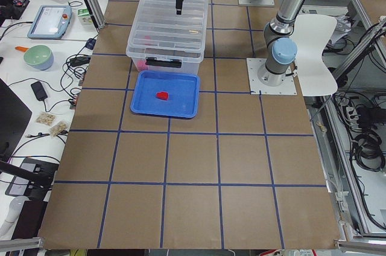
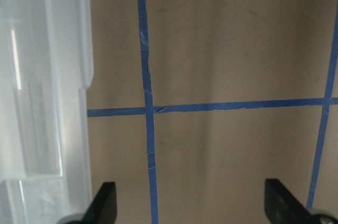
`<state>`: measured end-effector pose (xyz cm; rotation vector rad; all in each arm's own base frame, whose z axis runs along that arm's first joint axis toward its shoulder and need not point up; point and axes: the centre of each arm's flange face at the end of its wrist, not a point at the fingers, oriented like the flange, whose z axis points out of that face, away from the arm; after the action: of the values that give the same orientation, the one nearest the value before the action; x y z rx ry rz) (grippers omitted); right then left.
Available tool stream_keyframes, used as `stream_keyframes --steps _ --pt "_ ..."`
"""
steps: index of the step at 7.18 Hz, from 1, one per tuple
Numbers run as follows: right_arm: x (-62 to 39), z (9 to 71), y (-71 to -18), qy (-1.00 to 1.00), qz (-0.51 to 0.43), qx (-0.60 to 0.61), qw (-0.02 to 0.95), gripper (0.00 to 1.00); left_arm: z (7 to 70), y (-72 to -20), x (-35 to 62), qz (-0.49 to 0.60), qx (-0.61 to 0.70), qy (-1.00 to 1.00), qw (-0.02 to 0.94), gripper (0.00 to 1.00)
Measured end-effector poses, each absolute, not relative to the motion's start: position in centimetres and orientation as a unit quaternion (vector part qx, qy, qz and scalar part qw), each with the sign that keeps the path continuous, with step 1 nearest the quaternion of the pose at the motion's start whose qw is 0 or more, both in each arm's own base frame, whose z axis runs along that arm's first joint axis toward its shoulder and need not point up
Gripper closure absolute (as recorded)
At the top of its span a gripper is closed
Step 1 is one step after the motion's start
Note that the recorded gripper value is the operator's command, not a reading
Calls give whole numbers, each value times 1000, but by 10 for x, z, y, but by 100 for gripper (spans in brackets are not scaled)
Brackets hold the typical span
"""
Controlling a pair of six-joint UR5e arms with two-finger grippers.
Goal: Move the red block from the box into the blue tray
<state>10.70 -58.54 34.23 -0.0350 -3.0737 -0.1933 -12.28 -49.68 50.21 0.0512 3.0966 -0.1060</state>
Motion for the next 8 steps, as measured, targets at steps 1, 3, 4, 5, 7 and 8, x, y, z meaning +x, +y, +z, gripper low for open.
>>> stream_keyframes --steps 1,3,4,5,7,8 --pt "107 342 -585 -997 -63 -11 31 0 504 -496 -123 -34 15 999 21 0" --pt "108 343 -585 -998 -62 -11 31 0 502 -498 -123 -29 14 999 20 0" --pt "108 344 -585 -998 -62 -11 30 0 501 -499 -122 -28 14 999 20 0" --pt "107 347 -586 -998 -58 -10 30 0 502 -498 -122 -28 14 999 20 0" --pt "101 375 -589 -999 -38 -11 31 0 503 -498 -122 -29 14 999 20 0" --pt "100 396 -587 -999 -23 -14 29 0 504 -497 -122 -30 14 999 20 0"
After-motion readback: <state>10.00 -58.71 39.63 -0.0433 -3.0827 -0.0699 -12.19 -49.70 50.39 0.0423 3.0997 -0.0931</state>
